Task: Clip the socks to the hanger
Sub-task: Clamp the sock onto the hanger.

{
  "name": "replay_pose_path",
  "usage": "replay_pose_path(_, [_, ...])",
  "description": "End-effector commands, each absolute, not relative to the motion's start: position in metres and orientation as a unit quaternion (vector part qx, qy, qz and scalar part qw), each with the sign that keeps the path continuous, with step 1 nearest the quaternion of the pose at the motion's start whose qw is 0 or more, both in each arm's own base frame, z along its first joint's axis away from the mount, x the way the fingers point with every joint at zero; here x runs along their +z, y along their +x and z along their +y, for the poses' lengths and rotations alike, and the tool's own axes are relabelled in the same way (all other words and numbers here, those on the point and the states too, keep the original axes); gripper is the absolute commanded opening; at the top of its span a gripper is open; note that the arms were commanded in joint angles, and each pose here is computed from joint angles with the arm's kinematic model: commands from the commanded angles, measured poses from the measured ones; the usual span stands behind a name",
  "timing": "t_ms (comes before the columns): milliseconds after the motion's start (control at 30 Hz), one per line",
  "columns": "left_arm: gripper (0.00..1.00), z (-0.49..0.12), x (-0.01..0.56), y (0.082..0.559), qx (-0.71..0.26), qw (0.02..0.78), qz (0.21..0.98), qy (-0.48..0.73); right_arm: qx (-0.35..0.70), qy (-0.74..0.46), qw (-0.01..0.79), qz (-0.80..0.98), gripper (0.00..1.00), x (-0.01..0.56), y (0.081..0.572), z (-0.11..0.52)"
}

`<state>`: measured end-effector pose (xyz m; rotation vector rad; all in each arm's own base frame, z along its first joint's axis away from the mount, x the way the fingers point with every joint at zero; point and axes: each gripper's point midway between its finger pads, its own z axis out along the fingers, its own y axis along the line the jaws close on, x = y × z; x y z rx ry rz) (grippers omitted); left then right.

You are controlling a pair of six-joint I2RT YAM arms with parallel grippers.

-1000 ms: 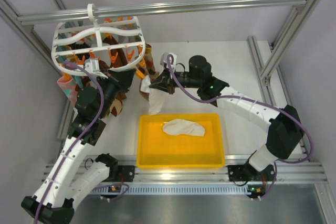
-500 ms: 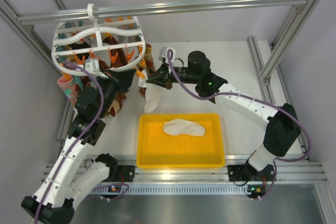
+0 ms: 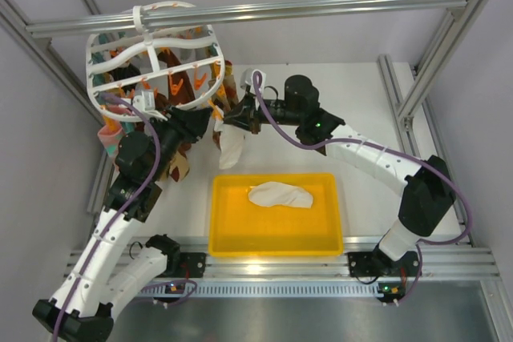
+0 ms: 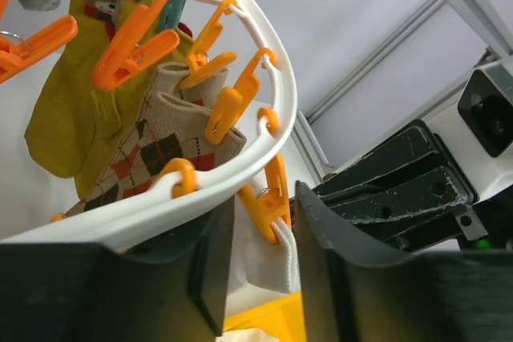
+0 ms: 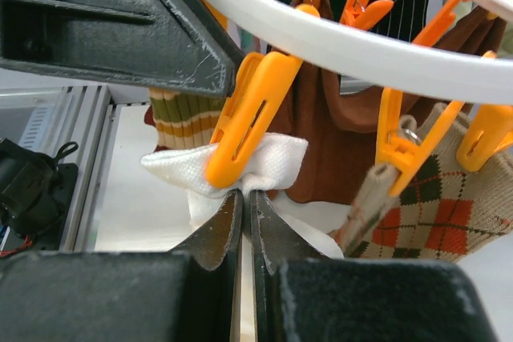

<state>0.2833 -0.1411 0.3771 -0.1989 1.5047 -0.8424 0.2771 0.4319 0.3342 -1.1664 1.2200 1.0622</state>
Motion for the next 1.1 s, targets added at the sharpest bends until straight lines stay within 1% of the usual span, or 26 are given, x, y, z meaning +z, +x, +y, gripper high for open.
replay_pose_path(0, [0.44,-0.139,0.368,0.293,-0.360,0.643,0.669,-0.095,0.453,-0.488,0.577,0.473,0.00,0.371,0.276,0.432])
replay_pose_path(200, [0.52,-0.140,0.374,0.288,-0.368,0.649,0.660,-0.087,0.447,-0.485,0.577,0.482,0.00,0.369,0.279,0.428])
replay_pose_path(333, [0.62,-0.148,0.386,0.269,-0.393,0.656,0.643,-0.044,0.438,-0.468,0.580,0.503,0.00,0.364,0.297,0.419])
replay_pose_path(467, [0.65,-0.145,0.393,0.251,-0.389,0.667,0.635,-0.017,0.422,-0.449,0.586,0.526,0.00,0.363,0.324,0.402])
replay_pose_path(500, [0.65,-0.142,0.386,0.251,-0.379,0.662,0.646,-0.021,0.419,-0.448,0.586,0.529,0.00,0.363,0.327,0.399])
replay_pose_path(667, [0.61,-0.130,0.382,0.250,-0.350,0.668,0.655,-0.034,0.411,-0.450,0.590,0.530,0.00,0.366,0.332,0.393])
replay_pose_path(800, [0.51,-0.123,0.379,0.253,-0.331,0.668,0.665,-0.047,0.412,-0.456,0.582,0.532,0.00,0.362,0.331,0.394])
replay_pose_path(900, [0.47,-0.114,0.374,0.259,-0.304,0.673,0.671,-0.065,0.407,-0.461,0.580,0.534,0.00,0.358,0.332,0.394])
replay_pose_path(1067, [0.42,-0.108,0.373,0.266,-0.286,0.679,0.672,-0.074,0.405,-0.472,0.571,0.537,0.00,0.351,0.330,0.394])
